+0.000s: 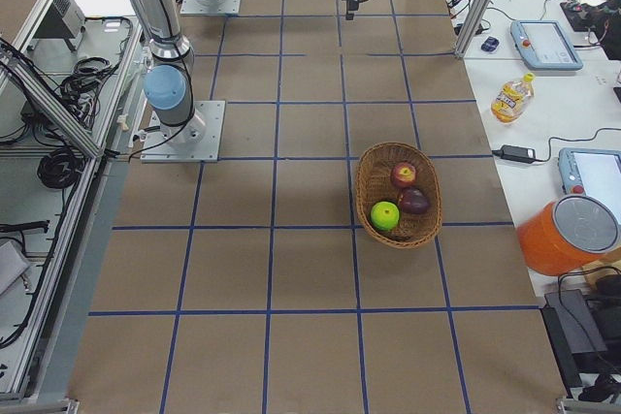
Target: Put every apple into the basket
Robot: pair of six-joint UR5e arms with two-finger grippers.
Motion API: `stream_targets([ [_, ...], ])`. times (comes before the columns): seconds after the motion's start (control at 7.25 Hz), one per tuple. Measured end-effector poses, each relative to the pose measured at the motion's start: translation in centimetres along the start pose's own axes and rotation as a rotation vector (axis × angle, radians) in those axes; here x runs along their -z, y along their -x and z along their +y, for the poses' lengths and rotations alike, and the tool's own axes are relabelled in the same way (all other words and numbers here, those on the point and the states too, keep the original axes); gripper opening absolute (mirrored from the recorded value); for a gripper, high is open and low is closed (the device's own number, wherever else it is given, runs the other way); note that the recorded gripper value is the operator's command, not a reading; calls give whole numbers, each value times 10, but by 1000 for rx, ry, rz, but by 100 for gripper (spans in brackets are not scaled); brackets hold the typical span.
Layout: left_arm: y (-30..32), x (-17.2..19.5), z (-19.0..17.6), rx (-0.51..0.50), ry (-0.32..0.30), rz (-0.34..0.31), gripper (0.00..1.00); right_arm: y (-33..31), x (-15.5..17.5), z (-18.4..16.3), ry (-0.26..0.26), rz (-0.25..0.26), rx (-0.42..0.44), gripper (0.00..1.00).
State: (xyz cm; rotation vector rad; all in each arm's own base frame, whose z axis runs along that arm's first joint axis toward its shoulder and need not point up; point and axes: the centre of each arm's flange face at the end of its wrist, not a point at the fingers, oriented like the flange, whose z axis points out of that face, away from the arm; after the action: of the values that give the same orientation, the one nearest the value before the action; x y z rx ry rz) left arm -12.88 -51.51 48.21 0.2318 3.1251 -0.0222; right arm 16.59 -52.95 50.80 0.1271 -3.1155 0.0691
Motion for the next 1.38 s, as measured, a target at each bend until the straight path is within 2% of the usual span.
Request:
stream_targets([
  [0.14, 0, 2, 2, -2, -2, 0, 100, -1, -3, 1, -18, -1, -1, 100],
  [0.83, -3, 3, 1, -7, -5, 2, 100, -2, -4, 4, -28, 0, -6, 100],
  [1.38, -3, 5, -2, -8, -8, 4, 100, 0, -7, 6, -10, 2, -1, 100],
])
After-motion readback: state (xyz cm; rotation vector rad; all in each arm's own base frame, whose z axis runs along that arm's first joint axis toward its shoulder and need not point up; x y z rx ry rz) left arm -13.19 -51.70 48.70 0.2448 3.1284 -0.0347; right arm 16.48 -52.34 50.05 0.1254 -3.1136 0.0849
